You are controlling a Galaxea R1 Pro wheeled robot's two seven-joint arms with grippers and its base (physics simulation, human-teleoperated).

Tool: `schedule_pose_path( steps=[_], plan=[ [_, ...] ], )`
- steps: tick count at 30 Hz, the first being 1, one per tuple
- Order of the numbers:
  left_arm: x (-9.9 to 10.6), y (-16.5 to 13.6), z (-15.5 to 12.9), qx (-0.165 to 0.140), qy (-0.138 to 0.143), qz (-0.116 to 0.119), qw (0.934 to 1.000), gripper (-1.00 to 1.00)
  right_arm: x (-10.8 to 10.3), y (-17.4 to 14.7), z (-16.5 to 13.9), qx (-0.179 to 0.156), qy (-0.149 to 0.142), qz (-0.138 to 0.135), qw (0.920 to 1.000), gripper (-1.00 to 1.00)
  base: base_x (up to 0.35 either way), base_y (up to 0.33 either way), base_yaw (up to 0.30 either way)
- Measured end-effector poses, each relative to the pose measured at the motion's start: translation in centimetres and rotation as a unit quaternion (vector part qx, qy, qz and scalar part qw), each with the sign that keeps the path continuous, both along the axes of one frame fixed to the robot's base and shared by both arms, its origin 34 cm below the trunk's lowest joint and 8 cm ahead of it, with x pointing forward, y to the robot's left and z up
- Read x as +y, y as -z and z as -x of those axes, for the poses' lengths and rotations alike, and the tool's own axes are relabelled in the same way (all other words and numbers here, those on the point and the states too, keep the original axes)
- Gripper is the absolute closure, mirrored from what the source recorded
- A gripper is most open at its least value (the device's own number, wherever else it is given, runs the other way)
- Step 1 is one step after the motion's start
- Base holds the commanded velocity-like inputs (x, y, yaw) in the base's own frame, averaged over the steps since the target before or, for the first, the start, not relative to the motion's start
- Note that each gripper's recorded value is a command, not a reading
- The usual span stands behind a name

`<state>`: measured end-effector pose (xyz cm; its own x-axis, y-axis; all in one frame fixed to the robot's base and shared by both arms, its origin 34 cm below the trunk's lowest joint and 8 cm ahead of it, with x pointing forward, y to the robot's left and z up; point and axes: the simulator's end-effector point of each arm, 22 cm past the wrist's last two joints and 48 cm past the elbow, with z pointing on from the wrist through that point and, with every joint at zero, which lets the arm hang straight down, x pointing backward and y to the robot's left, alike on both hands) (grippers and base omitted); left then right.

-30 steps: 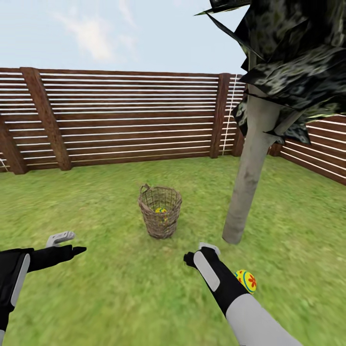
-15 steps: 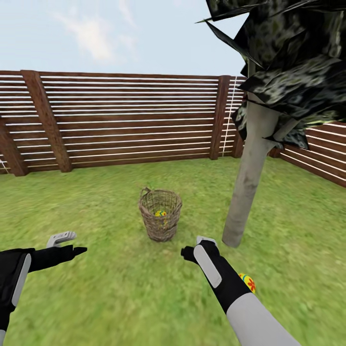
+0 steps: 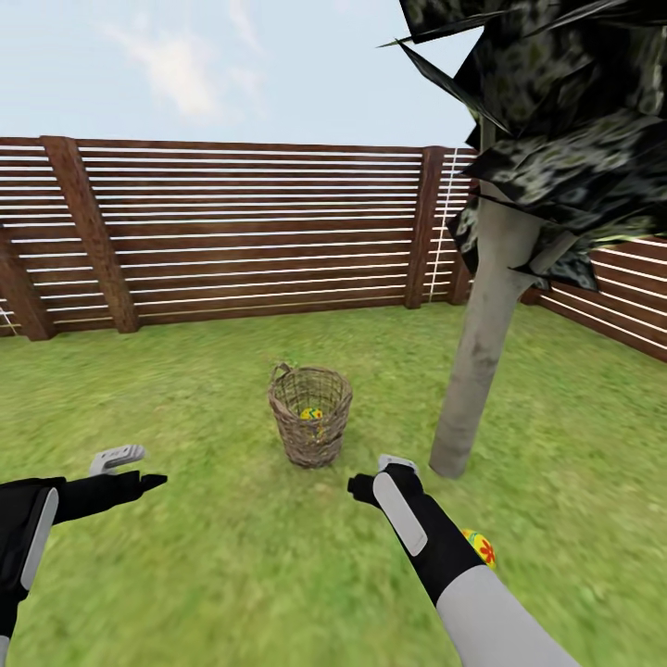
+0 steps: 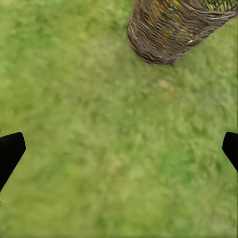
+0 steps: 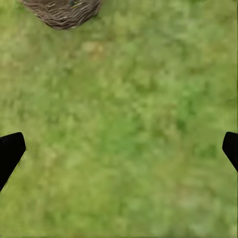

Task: Take the three Easter eggs out of the wicker basket on the lawn in the garden, then place them on the lawn next to a single tree (choose any tree) so that all three eggs are next to the same tree and none are left in the basket.

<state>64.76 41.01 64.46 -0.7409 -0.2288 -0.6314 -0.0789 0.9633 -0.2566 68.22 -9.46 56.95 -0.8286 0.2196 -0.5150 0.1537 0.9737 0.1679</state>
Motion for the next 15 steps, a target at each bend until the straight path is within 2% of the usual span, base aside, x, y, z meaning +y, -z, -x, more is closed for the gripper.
schedule_pose_path(
  steps=[15],
  plan=[
    [0.04,-0.08,-0.02,-0.001,0.000,0.001,1.0000,-1.00,0.03,-0.05,-0.06,-0.002,0.001,-0.001,1.0000,-1.00,0.128,0.200,0.000]
  ],
)
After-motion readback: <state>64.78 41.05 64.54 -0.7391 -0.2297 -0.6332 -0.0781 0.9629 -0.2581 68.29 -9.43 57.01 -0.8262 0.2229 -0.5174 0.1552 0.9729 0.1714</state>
